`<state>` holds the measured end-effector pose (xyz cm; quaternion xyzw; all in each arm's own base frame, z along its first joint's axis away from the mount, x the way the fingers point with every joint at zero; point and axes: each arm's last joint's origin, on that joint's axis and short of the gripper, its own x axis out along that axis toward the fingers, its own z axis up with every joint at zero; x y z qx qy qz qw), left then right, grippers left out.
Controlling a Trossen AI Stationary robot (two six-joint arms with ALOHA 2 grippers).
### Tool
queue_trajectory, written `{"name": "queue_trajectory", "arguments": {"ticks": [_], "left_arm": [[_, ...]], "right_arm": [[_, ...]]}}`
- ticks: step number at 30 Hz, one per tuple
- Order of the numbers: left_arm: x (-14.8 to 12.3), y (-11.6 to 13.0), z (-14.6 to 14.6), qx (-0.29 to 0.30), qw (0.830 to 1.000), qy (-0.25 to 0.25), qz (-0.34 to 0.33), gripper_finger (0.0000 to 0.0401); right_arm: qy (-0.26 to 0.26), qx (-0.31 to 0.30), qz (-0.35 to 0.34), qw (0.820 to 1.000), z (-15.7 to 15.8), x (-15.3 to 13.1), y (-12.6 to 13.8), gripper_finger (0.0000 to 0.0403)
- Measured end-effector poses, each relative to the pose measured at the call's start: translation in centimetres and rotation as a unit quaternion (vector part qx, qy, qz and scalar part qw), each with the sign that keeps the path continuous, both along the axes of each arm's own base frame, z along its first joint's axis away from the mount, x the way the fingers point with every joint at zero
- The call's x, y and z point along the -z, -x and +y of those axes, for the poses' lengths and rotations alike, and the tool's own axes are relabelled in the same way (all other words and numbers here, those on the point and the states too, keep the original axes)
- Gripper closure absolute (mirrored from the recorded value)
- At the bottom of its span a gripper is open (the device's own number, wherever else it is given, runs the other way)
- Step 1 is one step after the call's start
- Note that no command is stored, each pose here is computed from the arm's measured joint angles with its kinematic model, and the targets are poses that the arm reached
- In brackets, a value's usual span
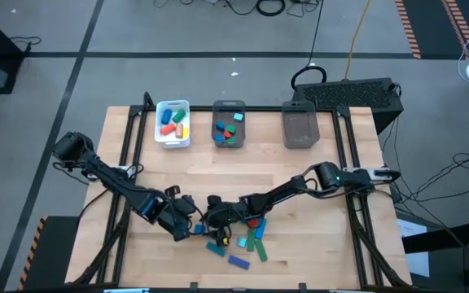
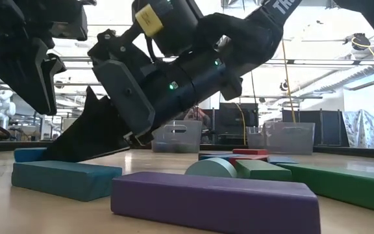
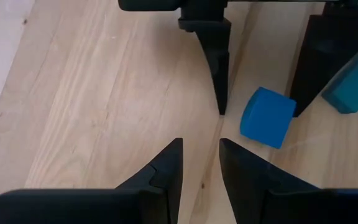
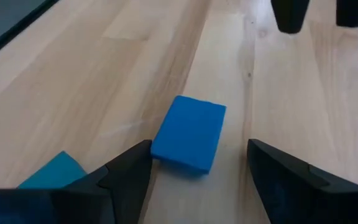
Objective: Sort blocks by size
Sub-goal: Put the blue half circle block into the left black bin
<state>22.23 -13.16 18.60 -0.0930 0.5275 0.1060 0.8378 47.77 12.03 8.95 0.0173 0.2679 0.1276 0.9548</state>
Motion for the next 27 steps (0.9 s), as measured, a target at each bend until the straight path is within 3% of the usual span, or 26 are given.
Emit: {"name": "queue_trajectory", "arguments": {"ticks": [18, 27], "left_arm": [[-0.16, -0.36, -0.23, 0.0, 1.0, 0.012, -0.02, 0.0294], [-0.17, -0.39, -0.23, 0.0, 1.0, 0.012, -0.022, 0.0294]], "right_arm": [[-0.004, 0.0, -0.009, 1.0, -0.03, -0.16, -0.1, 0.0216], [0.0, 0.002, 0.006, 1.0, -0.49, 0.05, -0.06, 0.0279]]}}
